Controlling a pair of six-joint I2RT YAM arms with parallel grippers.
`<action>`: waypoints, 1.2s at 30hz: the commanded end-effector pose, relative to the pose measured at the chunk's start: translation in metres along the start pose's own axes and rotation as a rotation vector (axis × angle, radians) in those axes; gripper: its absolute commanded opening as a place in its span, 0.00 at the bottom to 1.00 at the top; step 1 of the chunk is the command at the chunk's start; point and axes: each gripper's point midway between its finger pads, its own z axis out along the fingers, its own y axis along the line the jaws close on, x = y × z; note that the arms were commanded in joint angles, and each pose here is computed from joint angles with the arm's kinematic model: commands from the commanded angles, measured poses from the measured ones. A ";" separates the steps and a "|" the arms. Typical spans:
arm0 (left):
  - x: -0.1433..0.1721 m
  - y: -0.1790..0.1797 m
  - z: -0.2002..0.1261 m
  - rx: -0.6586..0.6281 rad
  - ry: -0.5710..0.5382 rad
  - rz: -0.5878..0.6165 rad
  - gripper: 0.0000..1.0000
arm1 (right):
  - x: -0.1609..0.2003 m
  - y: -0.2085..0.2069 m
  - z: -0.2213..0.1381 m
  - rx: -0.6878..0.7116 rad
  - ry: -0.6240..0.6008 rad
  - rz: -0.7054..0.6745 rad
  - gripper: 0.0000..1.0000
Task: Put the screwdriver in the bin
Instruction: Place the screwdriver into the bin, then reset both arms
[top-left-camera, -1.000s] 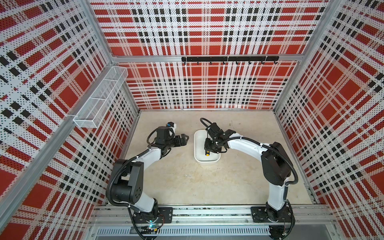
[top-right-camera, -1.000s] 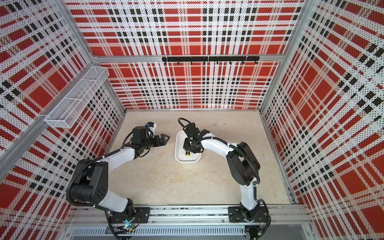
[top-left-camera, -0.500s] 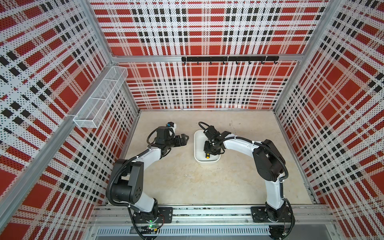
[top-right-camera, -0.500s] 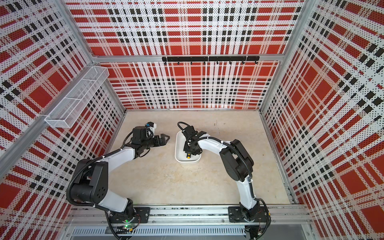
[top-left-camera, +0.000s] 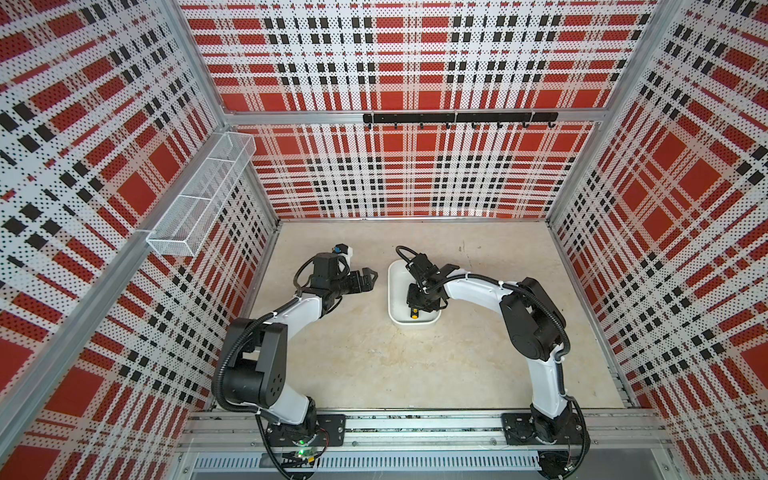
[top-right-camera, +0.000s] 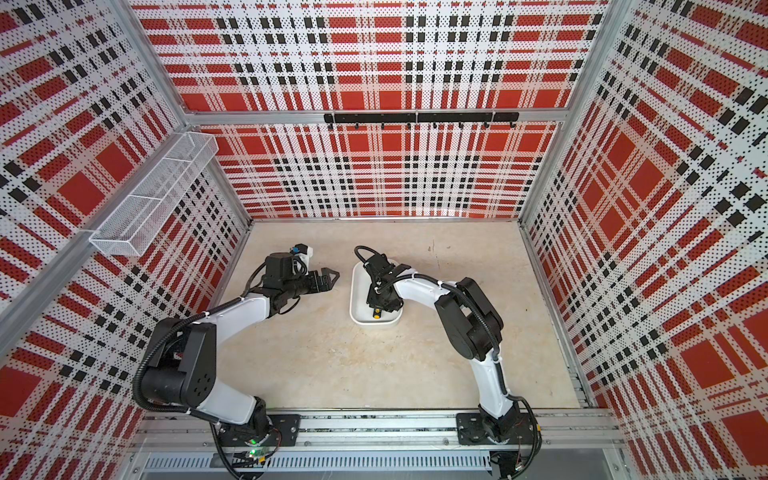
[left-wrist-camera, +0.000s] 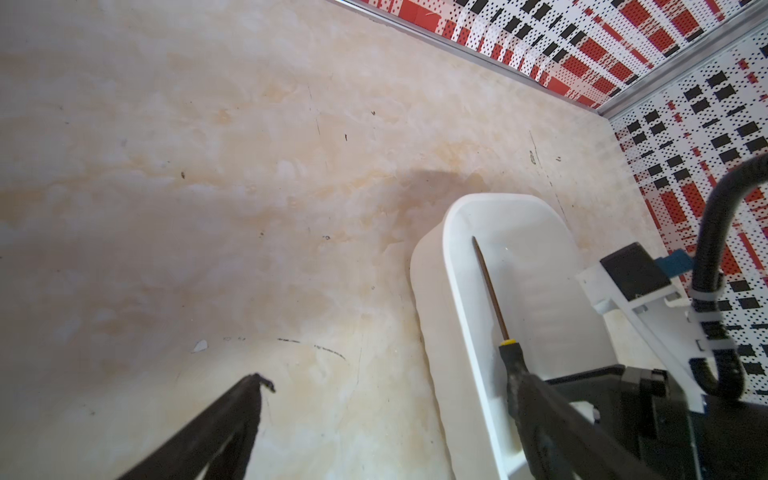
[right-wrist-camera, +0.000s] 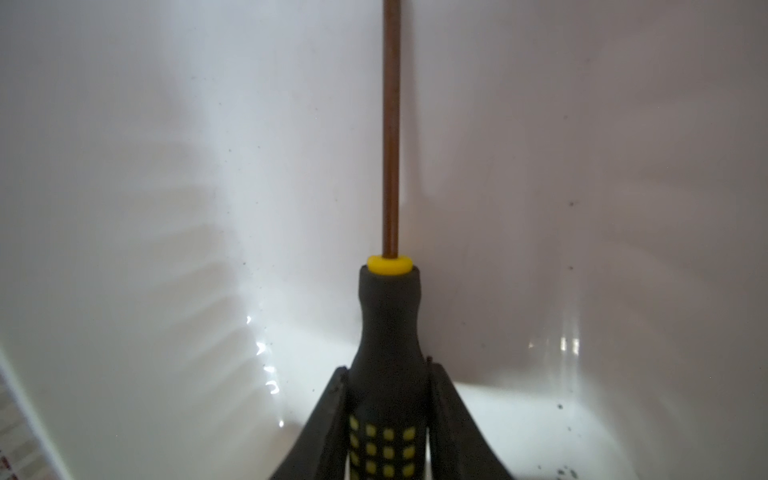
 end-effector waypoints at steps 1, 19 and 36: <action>0.003 0.005 0.000 -0.014 0.002 0.012 0.98 | -0.001 0.000 0.003 0.011 -0.010 0.001 0.39; -0.035 0.005 -0.026 -0.073 -0.123 0.045 0.98 | -0.035 0.028 -0.116 -0.096 -0.305 -0.163 0.54; -0.075 0.067 -0.144 -0.230 -0.623 -0.015 0.98 | -0.064 -0.088 -0.285 0.109 -0.950 -0.252 1.00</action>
